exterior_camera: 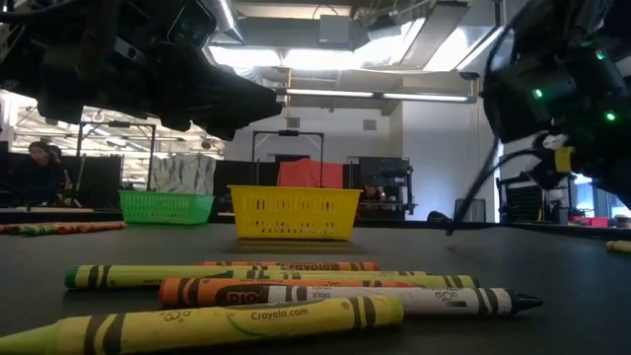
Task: Sort crayons
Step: Put the green crayon into the black bin, then put the black crayon into the yellow bin, then put the green crayon into the black bin
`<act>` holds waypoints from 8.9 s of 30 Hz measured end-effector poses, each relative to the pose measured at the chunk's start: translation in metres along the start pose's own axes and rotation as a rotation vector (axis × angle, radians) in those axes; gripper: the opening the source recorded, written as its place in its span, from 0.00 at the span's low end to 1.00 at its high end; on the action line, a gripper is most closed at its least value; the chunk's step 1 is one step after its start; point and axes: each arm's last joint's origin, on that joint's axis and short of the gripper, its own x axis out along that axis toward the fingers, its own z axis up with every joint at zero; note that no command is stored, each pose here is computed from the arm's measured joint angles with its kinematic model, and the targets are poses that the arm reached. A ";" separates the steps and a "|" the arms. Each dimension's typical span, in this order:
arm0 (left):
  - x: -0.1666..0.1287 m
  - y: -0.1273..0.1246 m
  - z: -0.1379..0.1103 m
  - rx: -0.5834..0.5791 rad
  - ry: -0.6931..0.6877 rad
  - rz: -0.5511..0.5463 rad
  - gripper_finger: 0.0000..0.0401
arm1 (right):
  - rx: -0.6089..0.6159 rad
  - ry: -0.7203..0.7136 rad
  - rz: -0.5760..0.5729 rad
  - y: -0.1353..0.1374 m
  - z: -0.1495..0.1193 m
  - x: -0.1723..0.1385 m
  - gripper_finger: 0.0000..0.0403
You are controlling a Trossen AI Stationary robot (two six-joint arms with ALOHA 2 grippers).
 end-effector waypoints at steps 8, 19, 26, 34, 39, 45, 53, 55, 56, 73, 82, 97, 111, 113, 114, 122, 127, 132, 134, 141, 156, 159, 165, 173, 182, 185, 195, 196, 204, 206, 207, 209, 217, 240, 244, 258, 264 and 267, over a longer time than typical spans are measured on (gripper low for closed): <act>0.000 0.000 0.000 0.000 0.000 0.000 0.29 | -0.024 -0.063 0.013 0.027 -0.007 -0.050 0.07; 0.000 0.000 0.000 -0.008 0.000 0.000 0.29 | 0.006 -0.177 0.160 0.093 -0.064 -0.100 0.08; 0.000 0.000 0.000 -0.010 -0.002 0.000 0.29 | 0.042 -0.179 0.216 0.121 -0.106 -0.093 0.08; 0.000 0.000 0.000 -0.010 -0.003 0.000 0.29 | 0.035 -0.254 0.155 0.136 -0.134 -0.076 0.08; 0.000 0.000 0.000 -0.010 -0.003 0.000 0.29 | 0.036 -0.255 0.072 0.139 -0.134 -0.063 0.08; 0.000 0.000 0.000 -0.010 -0.002 0.000 0.29 | 0.091 -0.115 0.039 0.135 -0.129 -0.049 0.18; 0.000 0.000 0.000 -0.011 -0.003 0.000 0.29 | 0.080 -0.043 0.092 0.129 -0.110 -0.064 0.40; 0.000 0.000 0.001 -0.014 -0.007 -0.001 0.29 | 0.070 -0.089 0.084 0.127 -0.103 -0.068 0.40; 0.000 0.000 0.001 -0.015 -0.010 -0.001 0.29 | 0.074 -0.115 0.073 0.125 -0.099 -0.070 0.40; 0.000 -0.003 0.001 -0.018 -0.009 -0.011 0.29 | 0.213 -0.185 -0.093 0.054 -0.037 -0.044 0.35; 0.000 -0.003 0.001 -0.017 -0.008 -0.011 0.29 | 0.412 -0.165 0.043 0.001 -0.019 -0.009 0.35; 0.000 -0.003 0.000 -0.016 0.003 -0.012 0.29 | 0.464 -0.171 0.098 -0.010 -0.013 0.007 0.35; -0.001 -0.003 0.000 -0.018 -0.006 -0.012 0.29 | 0.470 -0.176 0.104 -0.008 -0.010 0.009 0.29; -0.001 -0.003 0.000 -0.018 -0.006 -0.012 0.29 | 0.466 -0.166 0.120 -0.007 -0.009 0.009 0.23; -0.001 -0.003 0.000 -0.018 -0.006 -0.012 0.29 | 0.464 -0.165 0.125 -0.006 -0.009 0.009 0.20; -0.001 -0.006 0.000 -0.017 -0.006 -0.026 0.29 | 0.401 -0.184 0.121 -0.006 -0.008 0.009 0.02; -0.001 -0.006 0.000 -0.016 -0.005 -0.026 0.29 | 0.382 -0.191 0.121 -0.006 -0.008 0.007 0.07; -0.001 -0.006 0.000 -0.016 -0.004 -0.025 0.29 | 0.330 -0.250 0.142 -0.001 -0.003 -0.008 0.08; -0.001 -0.006 0.000 -0.015 -0.002 -0.023 0.29 | 0.296 -0.283 0.145 0.002 0.000 -0.020 0.07; -0.001 -0.005 0.000 -0.015 -0.002 -0.006 0.29 | 0.192 -0.537 0.163 0.013 0.013 -0.064 0.07; -0.003 0.000 0.006 -0.045 -0.021 0.164 0.29 | -0.234 -1.252 0.272 0.055 0.070 -0.102 0.07; -0.006 0.002 0.010 -0.016 0.004 0.159 0.29 | -0.256 -1.362 0.251 0.056 0.085 -0.106 0.07; -0.015 0.005 0.014 0.046 0.123 0.178 0.29 | -0.250 -1.452 0.295 0.040 0.118 -0.106 0.08; -0.018 0.016 0.013 0.128 0.192 0.269 0.29 | -0.232 -1.412 0.311 0.029 0.145 -0.088 0.08; -0.016 0.030 0.014 0.148 0.185 0.318 0.29 | -0.280 -1.373 0.355 0.031 0.147 -0.082 0.24; -0.016 0.031 0.014 0.148 0.186 0.321 0.29 | -0.310 -1.364 0.391 0.031 0.145 -0.085 0.33; -0.016 0.031 0.014 0.137 0.184 0.319 0.29 | -0.177 -0.895 0.439 0.012 0.092 -0.105 0.38; -0.016 0.031 0.014 0.132 0.183 0.319 0.29 | -0.142 -0.837 0.445 0.011 0.085 -0.105 0.37; -0.016 0.031 0.014 0.129 0.183 0.320 0.29 | 0.101 -0.514 0.376 0.020 0.027 -0.095 0.37; -0.016 0.031 0.014 0.128 0.183 0.320 0.29 | 0.162 -0.460 0.331 0.024 0.016 -0.091 0.37; -0.016 0.031 0.014 0.128 0.183 0.320 0.29 | 0.187 -0.435 0.303 0.026 0.010 -0.087 0.37; -0.016 0.031 0.014 0.128 0.183 0.320 0.29 | 0.245 -0.375 0.259 0.028 0.001 -0.079 0.36; -0.016 0.031 0.014 0.128 0.183 0.320 0.29 | 0.453 -0.207 0.206 0.029 -0.014 -0.040 0.36; -0.016 0.031 0.015 0.128 0.175 0.324 0.29 | 0.484 -0.211 0.227 0.021 -0.011 0.007 0.36; -0.016 0.031 0.015 0.130 0.174 0.324 0.29 | 0.477 -0.214 0.225 0.021 -0.011 0.008 0.30; -0.016 0.031 0.016 0.147 0.171 0.323 0.29 | 0.360 -0.246 0.193 0.020 -0.011 0.007 0.03; -0.016 0.032 0.016 0.146 0.171 0.326 0.29 | 0.290 -0.262 0.155 0.021 -0.014 -0.017 0.08; -0.016 0.032 0.016 0.150 0.172 0.327 0.29 | 0.287 -0.289 0.149 0.020 -0.018 -0.035 0.07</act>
